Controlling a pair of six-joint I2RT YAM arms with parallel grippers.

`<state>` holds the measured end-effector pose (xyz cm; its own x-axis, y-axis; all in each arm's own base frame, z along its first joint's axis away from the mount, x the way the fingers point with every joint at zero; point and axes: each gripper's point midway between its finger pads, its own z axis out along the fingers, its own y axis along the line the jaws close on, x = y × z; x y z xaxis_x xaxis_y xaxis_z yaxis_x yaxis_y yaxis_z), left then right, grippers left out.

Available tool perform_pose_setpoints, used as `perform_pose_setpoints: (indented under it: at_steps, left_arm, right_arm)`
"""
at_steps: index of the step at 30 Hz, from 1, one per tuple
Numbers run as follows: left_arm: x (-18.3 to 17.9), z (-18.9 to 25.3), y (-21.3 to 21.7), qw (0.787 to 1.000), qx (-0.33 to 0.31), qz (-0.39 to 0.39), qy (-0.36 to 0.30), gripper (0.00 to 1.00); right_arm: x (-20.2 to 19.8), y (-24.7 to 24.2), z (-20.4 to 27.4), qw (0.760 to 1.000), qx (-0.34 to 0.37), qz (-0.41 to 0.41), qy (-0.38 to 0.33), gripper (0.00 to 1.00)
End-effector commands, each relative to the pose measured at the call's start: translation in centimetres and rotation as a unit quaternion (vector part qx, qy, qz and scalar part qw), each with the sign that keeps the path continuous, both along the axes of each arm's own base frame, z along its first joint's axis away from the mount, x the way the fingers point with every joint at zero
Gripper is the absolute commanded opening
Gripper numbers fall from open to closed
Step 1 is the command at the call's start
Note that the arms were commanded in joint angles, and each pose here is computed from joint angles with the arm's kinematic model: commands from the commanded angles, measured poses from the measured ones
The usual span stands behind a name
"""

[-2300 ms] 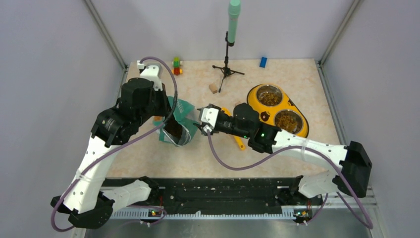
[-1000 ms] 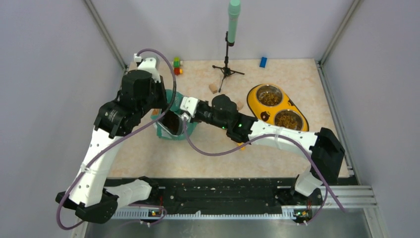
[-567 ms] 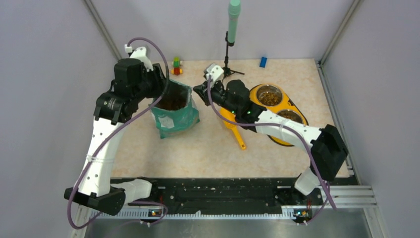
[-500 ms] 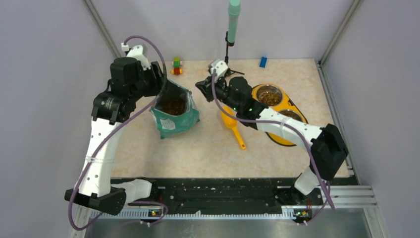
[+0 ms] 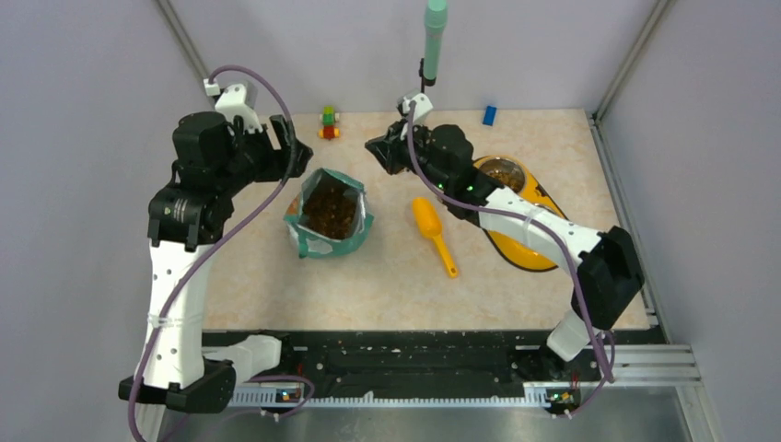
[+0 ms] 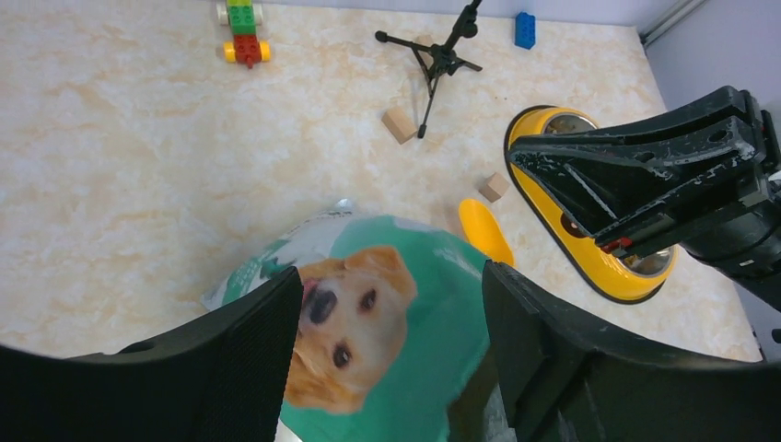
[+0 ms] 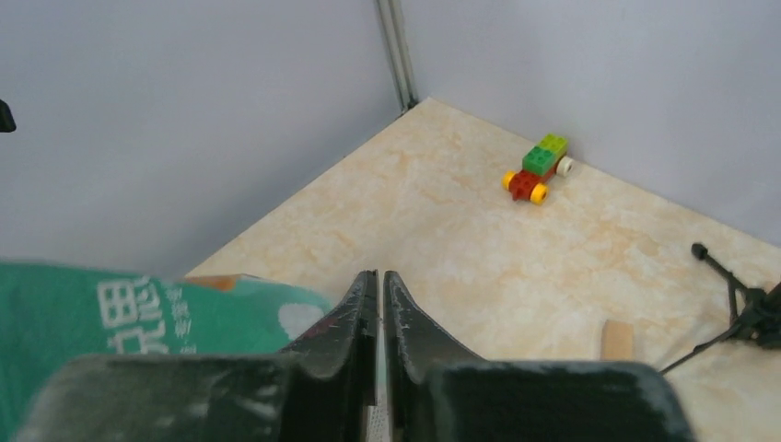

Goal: Serve the pet food

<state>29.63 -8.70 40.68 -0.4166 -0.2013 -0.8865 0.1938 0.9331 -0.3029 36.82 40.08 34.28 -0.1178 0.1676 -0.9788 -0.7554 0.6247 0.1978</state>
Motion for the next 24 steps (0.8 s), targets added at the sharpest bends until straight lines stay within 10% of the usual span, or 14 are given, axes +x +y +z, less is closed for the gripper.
perform_pose_setpoints:
  at_steps: [1,4,8,13,24]
  left_arm:
    - [-1.1,1.8,-0.3,0.999,-0.005,-0.020,-0.032,0.75]
    - [-0.8,0.8,-1.1,0.999,-0.020,-0.034,-0.016,0.63]
    - [-1.6,-2.8,-1.9,0.997,-0.056,-0.035,0.045,0.57]
    - [-4.7,-8.0,-4.3,0.978,-0.153,-0.055,0.131,0.53]
    - [-7.3,-9.0,-2.9,0.982,-0.147,-0.025,0.115,0.52]
  right_arm:
    - [-3.3,-1.9,5.0,1.000,0.011,0.022,-0.010,0.22]
    - [-6.2,-3.5,5.9,0.999,0.002,0.049,-0.012,0.62]
    - [-12.8,-8.5,-0.9,0.991,-0.066,0.076,0.090,0.79]
    - [-15.7,-15.6,-4.6,0.980,-0.087,-0.024,0.179,0.80]
    - [-18.8,-22.3,-8.6,0.962,-0.081,-0.120,0.233,0.79]
